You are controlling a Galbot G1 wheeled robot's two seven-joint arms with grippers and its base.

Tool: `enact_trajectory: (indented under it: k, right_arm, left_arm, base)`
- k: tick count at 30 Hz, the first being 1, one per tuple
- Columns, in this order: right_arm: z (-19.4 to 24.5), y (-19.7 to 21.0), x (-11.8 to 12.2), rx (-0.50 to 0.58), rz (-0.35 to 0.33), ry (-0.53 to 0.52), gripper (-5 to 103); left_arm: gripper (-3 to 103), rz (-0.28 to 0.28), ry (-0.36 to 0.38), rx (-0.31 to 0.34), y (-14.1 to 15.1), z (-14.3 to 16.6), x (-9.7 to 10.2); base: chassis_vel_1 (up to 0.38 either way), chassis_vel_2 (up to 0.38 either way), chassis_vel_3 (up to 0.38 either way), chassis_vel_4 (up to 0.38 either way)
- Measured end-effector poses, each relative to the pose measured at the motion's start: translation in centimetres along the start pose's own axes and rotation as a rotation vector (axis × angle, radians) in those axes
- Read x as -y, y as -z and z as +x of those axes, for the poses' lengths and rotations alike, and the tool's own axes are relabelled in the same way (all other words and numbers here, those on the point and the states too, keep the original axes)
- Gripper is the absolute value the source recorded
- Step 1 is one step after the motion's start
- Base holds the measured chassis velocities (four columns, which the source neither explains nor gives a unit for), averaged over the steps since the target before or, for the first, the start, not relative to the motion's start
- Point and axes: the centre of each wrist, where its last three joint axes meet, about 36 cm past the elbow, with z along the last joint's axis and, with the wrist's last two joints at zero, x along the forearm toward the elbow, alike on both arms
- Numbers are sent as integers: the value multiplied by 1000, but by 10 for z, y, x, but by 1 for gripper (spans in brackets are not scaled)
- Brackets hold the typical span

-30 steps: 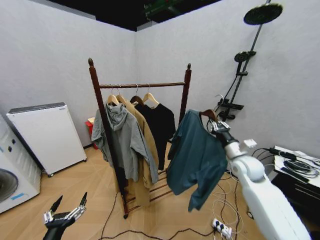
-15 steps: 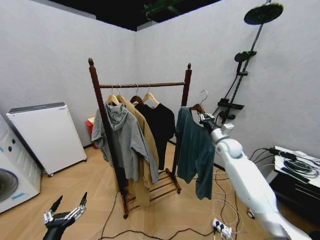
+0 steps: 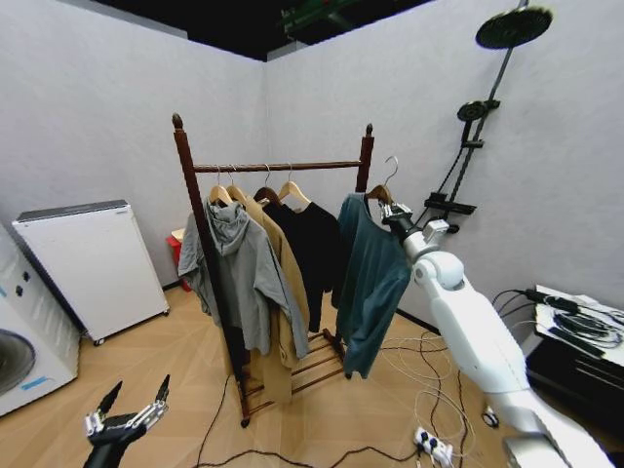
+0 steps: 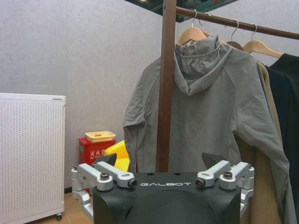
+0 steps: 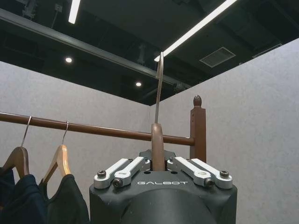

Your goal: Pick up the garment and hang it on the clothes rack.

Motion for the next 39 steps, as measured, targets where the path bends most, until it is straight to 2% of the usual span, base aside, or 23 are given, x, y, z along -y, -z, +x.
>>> enact_trajectory:
  k: [12,14,19,27,33,35,37,39]
  right_arm:
    - [-1,5,1,9,18,16,10]
    - [-4,8,-4,18,-3,15,10]
    - [-7,13,-2,18,6,25,10]
    - [-17,29,-5,10,5,88,10]
    - [-31,42,-11,-11,-57,133,10]
    - [-38,43,-11,-28,-79,144,10]
    - [-53,44,-17,-69,-131,169,10]
    - [-57,43,-19,-82,-140,175,10]
  left_arm:
    - [100,0,0,0,0,0,0]
    - [100,0,0,0,0,0,0]
    - [100,0,0,0,0,0,0]
    - [100,0,0,0,0,0,0]
    - [100,0,0,0,0,0,0]
    - [100,0,0,0,0,0,0]
    - [100,0,0,0,0,0,0]
    - [100,0,0,0,0,0,0]
  base:
    - [-191,194,189,-194]
    - [-303,290,297,-304]
    - [-262,265,258,-267]
    - [-80,66,20,-10]
    - [74,-70,-68,44]
    - [54,-42,-51,33]
    - [0,0,0,0]
    - [0,0,0,0]
